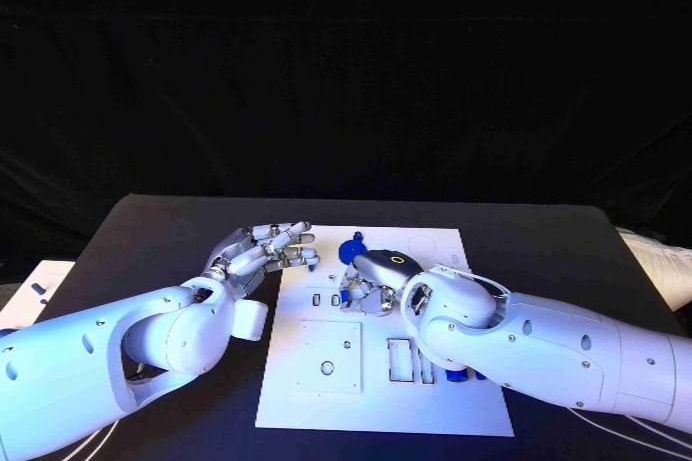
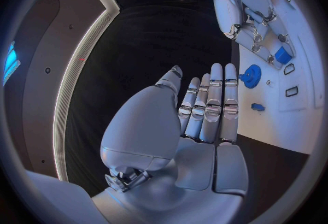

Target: Assemble the parts on the task board

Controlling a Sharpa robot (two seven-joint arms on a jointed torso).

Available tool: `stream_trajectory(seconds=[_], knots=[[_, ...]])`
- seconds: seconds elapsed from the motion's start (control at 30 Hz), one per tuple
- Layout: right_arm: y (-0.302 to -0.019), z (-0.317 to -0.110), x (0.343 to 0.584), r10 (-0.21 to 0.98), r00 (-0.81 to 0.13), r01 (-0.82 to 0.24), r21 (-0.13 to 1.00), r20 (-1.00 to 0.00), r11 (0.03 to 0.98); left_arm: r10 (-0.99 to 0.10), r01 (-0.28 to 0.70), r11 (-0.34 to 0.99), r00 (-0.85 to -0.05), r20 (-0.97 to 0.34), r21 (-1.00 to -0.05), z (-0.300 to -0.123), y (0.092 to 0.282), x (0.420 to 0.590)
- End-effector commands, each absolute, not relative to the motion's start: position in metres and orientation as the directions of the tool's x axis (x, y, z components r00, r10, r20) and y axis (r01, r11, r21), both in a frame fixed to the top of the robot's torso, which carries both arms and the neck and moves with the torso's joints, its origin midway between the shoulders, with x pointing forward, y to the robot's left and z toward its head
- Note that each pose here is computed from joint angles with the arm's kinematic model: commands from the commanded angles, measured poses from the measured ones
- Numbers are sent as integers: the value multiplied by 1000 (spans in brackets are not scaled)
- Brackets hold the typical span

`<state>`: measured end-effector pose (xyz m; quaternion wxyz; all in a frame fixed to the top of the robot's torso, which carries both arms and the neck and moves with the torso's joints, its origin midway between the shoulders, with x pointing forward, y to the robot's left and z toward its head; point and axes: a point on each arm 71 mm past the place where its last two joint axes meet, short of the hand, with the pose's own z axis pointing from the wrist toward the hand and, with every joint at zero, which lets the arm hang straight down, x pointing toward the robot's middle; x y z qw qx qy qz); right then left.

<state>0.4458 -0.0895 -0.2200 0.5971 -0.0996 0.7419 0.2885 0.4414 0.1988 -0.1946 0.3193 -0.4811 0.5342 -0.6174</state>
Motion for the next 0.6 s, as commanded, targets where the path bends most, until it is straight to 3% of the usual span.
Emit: stream_trajectory(seconds=[0.03, 0.6], knots=[[-93, -235, 442, 108, -324, -467, 258, -940, 846, -899, -114, -239, -349, 264, -964, -193, 197, 441], [-94, -233, 443, 125, -294, -445, 252, -948, 860, -899, -115, -239, -349, 264, -964, -193, 197, 441]])
